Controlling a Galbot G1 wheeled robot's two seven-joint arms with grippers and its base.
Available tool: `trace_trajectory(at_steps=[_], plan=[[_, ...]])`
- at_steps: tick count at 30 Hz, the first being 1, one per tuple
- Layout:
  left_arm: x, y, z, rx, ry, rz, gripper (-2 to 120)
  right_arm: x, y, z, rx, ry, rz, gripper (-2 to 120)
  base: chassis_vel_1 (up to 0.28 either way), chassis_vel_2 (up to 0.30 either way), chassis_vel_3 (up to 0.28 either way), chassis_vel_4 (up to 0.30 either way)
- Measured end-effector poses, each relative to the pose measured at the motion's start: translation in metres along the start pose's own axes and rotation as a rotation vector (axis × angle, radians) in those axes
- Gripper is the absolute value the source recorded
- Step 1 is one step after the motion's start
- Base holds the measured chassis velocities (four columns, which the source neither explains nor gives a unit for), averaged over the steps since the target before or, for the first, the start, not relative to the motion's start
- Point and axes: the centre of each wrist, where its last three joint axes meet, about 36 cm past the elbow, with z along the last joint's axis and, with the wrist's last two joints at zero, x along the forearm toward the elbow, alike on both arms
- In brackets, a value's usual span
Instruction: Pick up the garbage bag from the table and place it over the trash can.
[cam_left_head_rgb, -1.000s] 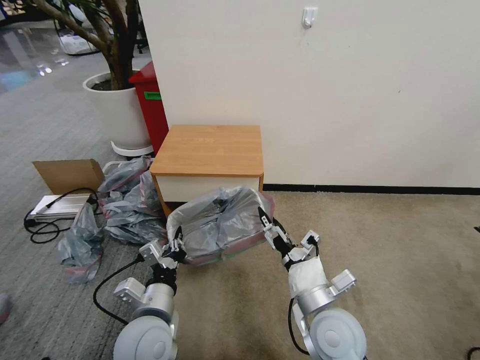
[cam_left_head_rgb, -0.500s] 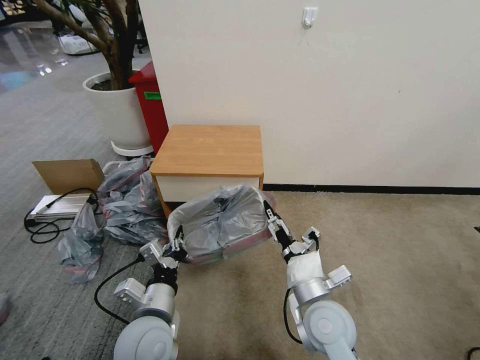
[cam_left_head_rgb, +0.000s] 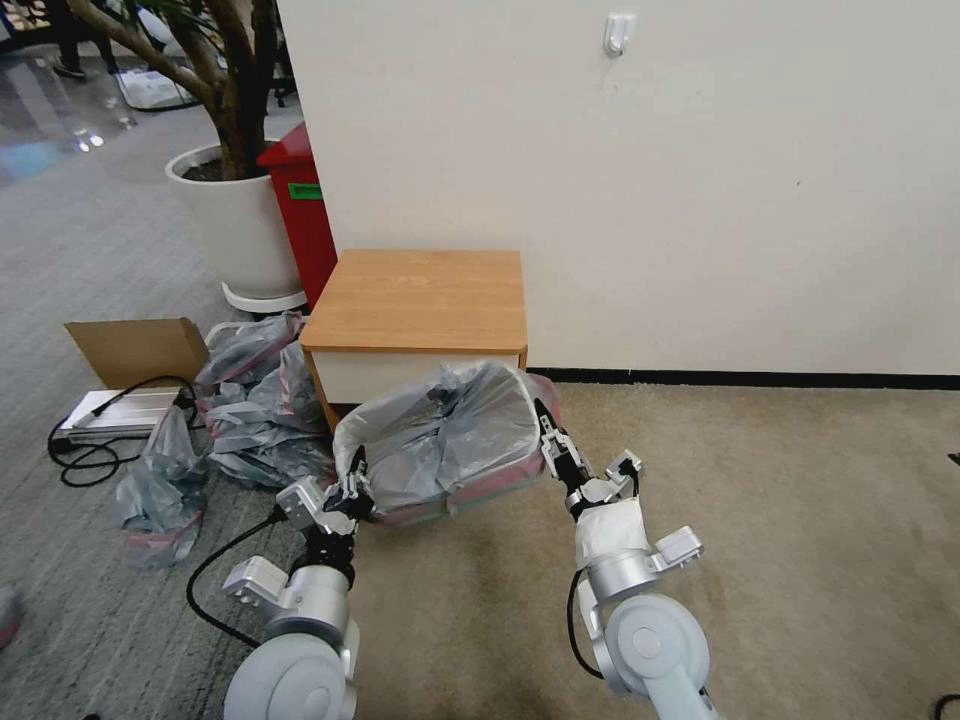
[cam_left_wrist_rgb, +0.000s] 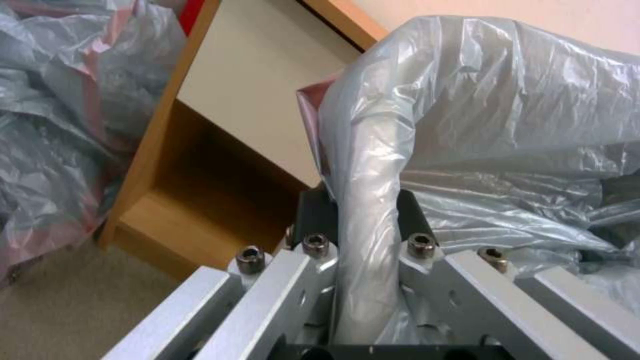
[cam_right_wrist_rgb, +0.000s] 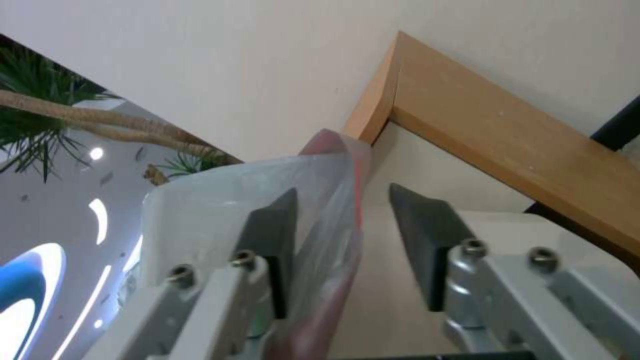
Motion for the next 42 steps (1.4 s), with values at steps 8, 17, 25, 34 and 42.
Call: trace_trajectory(at_steps=[8,17,25,34,42], plan=[[-0.001,-0.001,0.0,0.004,-0.001,0.001,5,-0.003,0.003,0.002,0.002,-0.005,-0.011,7,0.0,0.0,0.0,0.0],[-0.001,-0.004,-0.002,0.042,0.007,0.001,5,-0.002,0.003,0.004,0.052,-0.013,-0.015,0,0.0,0.0,0.0,0.0],[0.003,-0.014,-0.011,0.17,0.054,0.008,5,-0.002,-0.007,0.011,0.177,-0.041,-0.006,0,0.0,0.0,0.0,0.0],[0.01,-0.019,-0.018,0.216,0.121,0.034,5,-0.013,-0.033,0.011,0.47,-0.135,0.0,0,0.0,0.0,0.0,0.0],[0.016,-0.025,-0.016,0.241,0.138,0.042,5,-0.021,-0.052,0.009,0.66,-0.172,0.012,0,0.0,0.0,0.0,0.0]])
